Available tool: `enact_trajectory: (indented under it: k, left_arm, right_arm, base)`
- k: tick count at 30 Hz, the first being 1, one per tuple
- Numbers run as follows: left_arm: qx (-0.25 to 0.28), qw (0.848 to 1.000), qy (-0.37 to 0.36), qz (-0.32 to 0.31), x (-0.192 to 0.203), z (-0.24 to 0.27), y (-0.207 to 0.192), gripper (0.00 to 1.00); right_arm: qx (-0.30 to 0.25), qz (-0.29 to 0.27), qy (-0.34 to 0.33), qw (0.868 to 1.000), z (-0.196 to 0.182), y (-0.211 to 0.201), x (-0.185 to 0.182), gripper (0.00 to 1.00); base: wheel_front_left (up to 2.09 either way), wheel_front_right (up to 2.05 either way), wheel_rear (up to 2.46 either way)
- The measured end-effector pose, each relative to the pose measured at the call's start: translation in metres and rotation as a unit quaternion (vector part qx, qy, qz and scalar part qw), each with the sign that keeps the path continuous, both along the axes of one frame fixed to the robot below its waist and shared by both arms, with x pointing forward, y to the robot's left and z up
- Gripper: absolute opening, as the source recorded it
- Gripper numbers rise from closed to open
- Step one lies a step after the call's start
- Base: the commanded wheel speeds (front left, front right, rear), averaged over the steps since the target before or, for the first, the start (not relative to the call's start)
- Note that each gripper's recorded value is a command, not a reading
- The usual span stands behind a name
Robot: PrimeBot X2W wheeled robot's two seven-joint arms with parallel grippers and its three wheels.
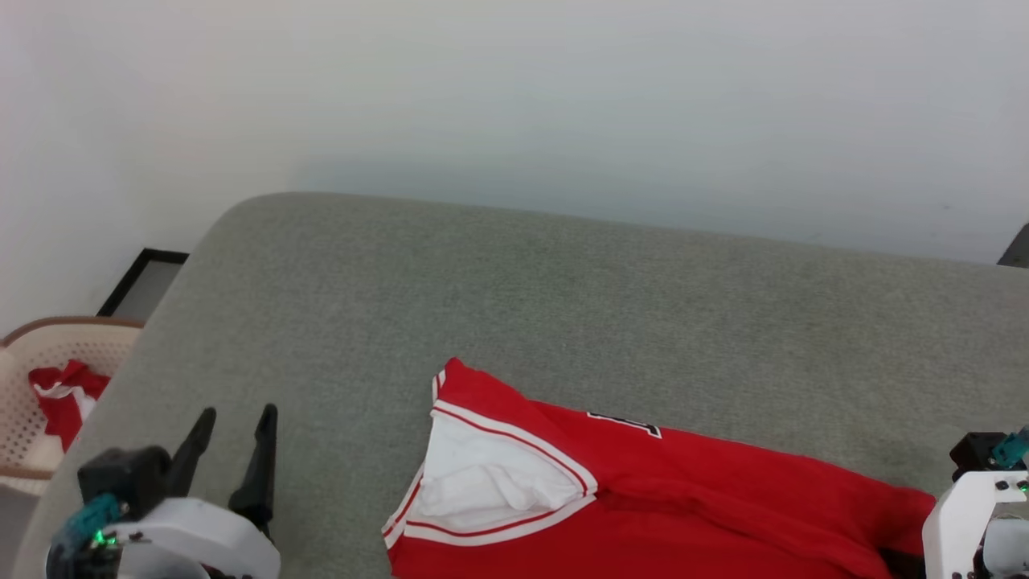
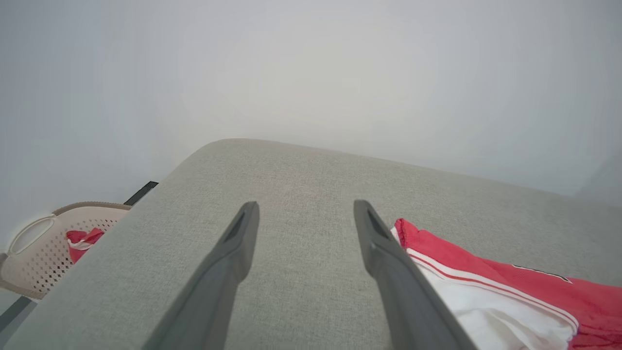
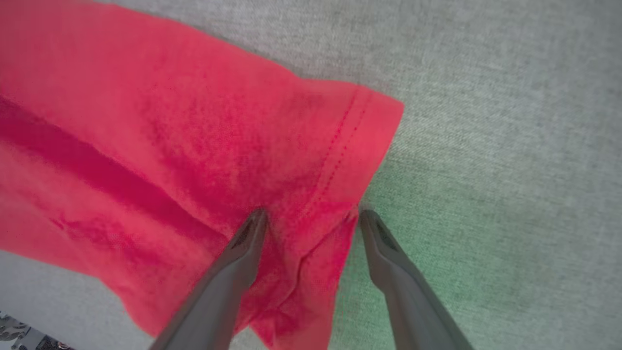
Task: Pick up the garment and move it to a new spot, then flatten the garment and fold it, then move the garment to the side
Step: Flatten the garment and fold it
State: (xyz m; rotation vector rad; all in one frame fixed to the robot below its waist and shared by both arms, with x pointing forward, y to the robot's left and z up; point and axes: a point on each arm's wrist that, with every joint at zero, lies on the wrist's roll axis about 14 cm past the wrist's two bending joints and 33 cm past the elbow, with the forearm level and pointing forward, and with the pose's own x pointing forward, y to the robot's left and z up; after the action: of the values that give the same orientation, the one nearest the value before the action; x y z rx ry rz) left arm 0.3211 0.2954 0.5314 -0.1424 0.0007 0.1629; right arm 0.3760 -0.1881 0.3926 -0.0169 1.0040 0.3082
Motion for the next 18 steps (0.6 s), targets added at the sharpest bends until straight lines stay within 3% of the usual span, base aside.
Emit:
enact_trajectory:
  k: [4, 5, 6, 7, 8, 18]
  left_arm:
    - [-0.005, 1.000, -0.004, 0.017, -0.009, -0.007, 0.006, 1.00]
    - [-0.007, 1.000, -0.003, 0.021, -0.011, -0.010, 0.008, 1.00]
    - [-0.007, 1.000, -0.001, 0.021, -0.013, -0.014, 0.007, 1.00]
    - [-0.007, 1.000, -0.001, 0.020, -0.014, -0.015, 0.006, 1.00]
    - [-0.008, 1.000, -0.002, 0.023, -0.014, -0.016, 0.007, 1.00]
    - [-0.012, 0.999, -0.011, 0.047, -0.020, -0.023, 0.014, 1.00]
  right_arm:
    - [0.002, 0.006, 0.011, 1.000, -0.007, 0.009, 0.004, 1.00]
    - [0.002, 0.010, 0.015, 1.000, -0.009, 0.012, 0.004, 0.73]
    - [0.002, 0.016, 0.019, 1.000, -0.010, 0.015, 0.004, 0.73]
    - [0.002, 0.020, 0.021, 1.000, -0.011, 0.017, 0.004, 0.30]
    - [0.004, 0.023, 0.024, 0.999, -0.012, 0.019, 0.005, 0.00]
    - [0.010, 0.046, 0.020, 0.999, -0.011, 0.025, 0.014, 0.00]
  base:
    - [0.00, 0.00, 0.00]
    - [0.00, 0.00, 0.00]
    - [0.00, 0.00, 0.00]
    - [0.00, 0.00, 0.00]
    - [0.00, 0.00, 0.00]
    - [0.00, 0.00, 0.00]
